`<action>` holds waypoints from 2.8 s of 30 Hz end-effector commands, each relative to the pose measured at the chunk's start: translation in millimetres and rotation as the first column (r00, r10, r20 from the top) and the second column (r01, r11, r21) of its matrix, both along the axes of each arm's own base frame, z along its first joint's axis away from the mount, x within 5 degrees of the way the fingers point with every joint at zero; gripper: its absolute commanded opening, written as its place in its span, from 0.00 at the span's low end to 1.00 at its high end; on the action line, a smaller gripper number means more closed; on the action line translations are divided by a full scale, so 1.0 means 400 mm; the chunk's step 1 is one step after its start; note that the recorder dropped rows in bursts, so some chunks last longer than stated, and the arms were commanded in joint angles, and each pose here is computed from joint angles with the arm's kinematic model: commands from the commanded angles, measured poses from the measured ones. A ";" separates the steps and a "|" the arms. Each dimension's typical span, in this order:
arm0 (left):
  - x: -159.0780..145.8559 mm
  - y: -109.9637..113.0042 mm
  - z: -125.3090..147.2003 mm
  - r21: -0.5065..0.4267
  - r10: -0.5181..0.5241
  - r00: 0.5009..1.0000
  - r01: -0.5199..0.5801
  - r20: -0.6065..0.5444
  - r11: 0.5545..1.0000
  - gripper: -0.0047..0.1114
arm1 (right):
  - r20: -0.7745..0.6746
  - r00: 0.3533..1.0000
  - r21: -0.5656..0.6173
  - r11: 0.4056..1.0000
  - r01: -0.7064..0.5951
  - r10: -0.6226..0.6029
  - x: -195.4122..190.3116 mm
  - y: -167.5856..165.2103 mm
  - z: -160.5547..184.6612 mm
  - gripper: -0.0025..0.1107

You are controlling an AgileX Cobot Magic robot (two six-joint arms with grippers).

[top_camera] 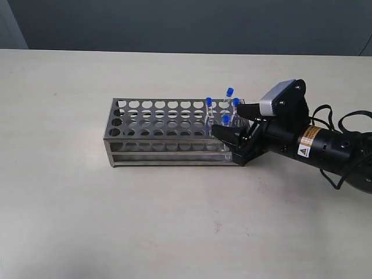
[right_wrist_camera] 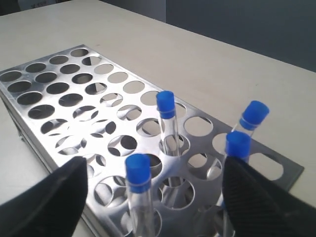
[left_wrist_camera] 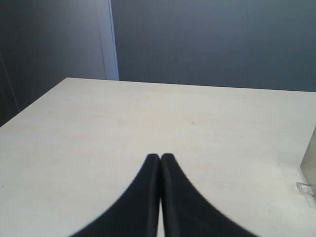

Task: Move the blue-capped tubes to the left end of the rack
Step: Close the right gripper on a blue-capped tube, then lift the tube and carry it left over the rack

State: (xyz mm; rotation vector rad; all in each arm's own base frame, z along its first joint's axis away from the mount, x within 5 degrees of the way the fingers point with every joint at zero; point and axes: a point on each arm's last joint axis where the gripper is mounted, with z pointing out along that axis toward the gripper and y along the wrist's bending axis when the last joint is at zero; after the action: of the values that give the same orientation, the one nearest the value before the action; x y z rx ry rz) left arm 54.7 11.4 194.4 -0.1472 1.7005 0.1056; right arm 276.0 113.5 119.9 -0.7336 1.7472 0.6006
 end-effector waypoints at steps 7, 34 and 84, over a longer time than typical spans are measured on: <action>0.000 -0.002 -0.002 -0.006 -0.010 1.000 0.010 0.004 1.000 0.04 | 0.006 1.000 -0.017 0.999 -0.028 0.028 0.002 0.030 0.001 0.66; 0.000 -0.002 -0.002 -0.004 -0.010 1.000 0.010 0.004 1.000 0.04 | -0.060 0.998 -0.016 1.000 -0.021 0.020 0.006 0.041 0.024 0.02; 0.000 -0.002 -0.001 -0.006 -0.010 1.000 0.011 0.005 1.000 0.04 | 0.005 0.985 -0.023 0.985 -0.170 0.170 0.222 0.529 0.156 0.02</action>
State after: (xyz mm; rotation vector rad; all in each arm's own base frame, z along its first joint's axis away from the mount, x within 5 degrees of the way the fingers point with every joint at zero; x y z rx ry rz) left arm 54.7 11.4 194.4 -0.1472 1.7005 0.1056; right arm 363.6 324.4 186.4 -0.9043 1.6919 0.6925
